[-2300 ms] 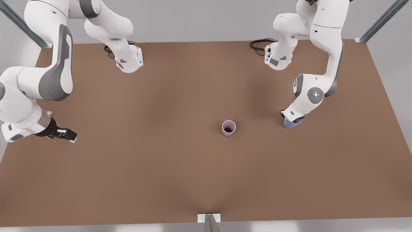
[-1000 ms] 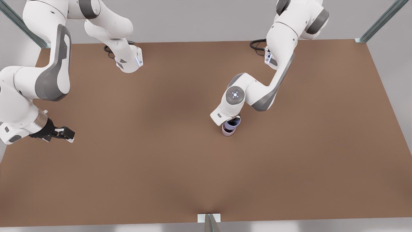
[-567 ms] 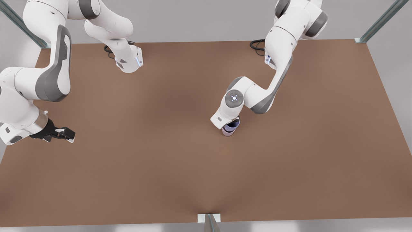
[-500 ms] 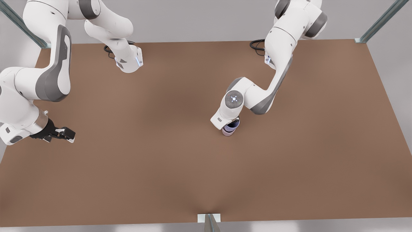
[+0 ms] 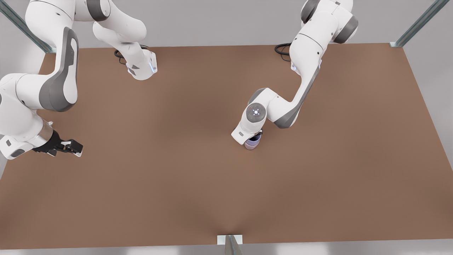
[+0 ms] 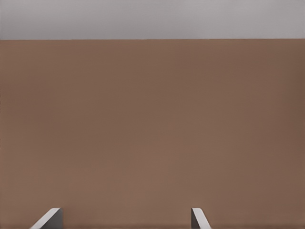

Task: Stack the cups, with the pink cup at the bottom and the purple cup at the top

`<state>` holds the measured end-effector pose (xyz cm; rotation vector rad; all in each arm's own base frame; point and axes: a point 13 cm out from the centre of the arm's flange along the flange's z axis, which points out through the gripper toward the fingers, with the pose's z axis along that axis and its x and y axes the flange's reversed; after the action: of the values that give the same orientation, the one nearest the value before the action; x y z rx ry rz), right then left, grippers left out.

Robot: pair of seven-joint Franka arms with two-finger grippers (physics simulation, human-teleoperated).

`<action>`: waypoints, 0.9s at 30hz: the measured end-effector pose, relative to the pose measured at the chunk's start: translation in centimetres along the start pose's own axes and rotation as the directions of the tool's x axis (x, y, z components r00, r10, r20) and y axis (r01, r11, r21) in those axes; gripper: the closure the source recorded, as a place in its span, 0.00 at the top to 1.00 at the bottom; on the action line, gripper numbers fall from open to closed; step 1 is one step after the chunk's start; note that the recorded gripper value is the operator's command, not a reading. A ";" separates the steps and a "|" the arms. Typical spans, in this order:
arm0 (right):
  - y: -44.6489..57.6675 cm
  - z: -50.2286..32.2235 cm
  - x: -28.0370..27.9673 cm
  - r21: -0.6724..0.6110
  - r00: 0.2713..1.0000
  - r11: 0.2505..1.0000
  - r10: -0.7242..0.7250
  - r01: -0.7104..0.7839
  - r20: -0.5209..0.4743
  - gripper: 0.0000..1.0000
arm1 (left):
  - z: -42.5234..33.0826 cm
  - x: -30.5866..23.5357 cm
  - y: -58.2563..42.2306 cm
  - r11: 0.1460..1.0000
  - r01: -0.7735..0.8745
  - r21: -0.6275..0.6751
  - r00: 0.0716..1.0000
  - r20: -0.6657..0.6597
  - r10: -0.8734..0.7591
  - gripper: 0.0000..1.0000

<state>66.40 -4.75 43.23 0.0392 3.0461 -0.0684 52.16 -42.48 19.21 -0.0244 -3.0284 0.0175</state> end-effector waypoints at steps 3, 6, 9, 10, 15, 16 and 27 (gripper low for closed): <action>0.0 0.0 0.0 0.000 1.000 1.000 -0.001 0.001 -0.001 1.00 | -0.1 0.0 -0.1 1.000 0.003 0.003 1.000 0.002 -0.003 0.84; 0.0 0.1 0.0 0.001 1.000 1.000 -0.002 0.002 -0.001 1.00 | -0.7 -0.1 -0.2 1.000 0.004 0.011 1.000 0.008 -0.004 1.00; 0.0 0.1 0.0 0.001 1.000 1.000 -0.003 0.003 -0.001 1.00 | -3.9 -1.4 0.9 1.000 0.016 0.010 0.999 0.050 -0.016 1.00; -0.1 0.1 0.0 0.001 1.000 1.000 -0.002 0.002 -0.001 1.00 | -6.1 -2.9 3.0 0.999 0.042 0.000 0.996 0.077 -0.042 1.00; -0.1 0.0 0.0 0.002 1.000 1.000 -0.002 0.002 0.000 1.00 | -12.7 -7.9 15.5 0.984 0.161 -0.079 0.982 0.110 -0.152 1.00; -0.1 0.0 0.0 0.002 1.000 1.000 -0.002 0.002 0.000 1.00 | -13.7 -8.3 18.1 0.980 0.176 -0.093 0.980 0.107 -0.166 1.00; -0.2 0.1 0.0 0.001 1.000 1.000 -0.001 0.001 -0.001 1.00 | -27.2 -6.9 32.3 0.992 0.127 -0.026 0.982 0.143 -0.122 1.00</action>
<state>66.39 -4.95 43.19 0.0382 3.0470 -0.0707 62.54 -10.05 45.09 0.1707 -3.1654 -0.0459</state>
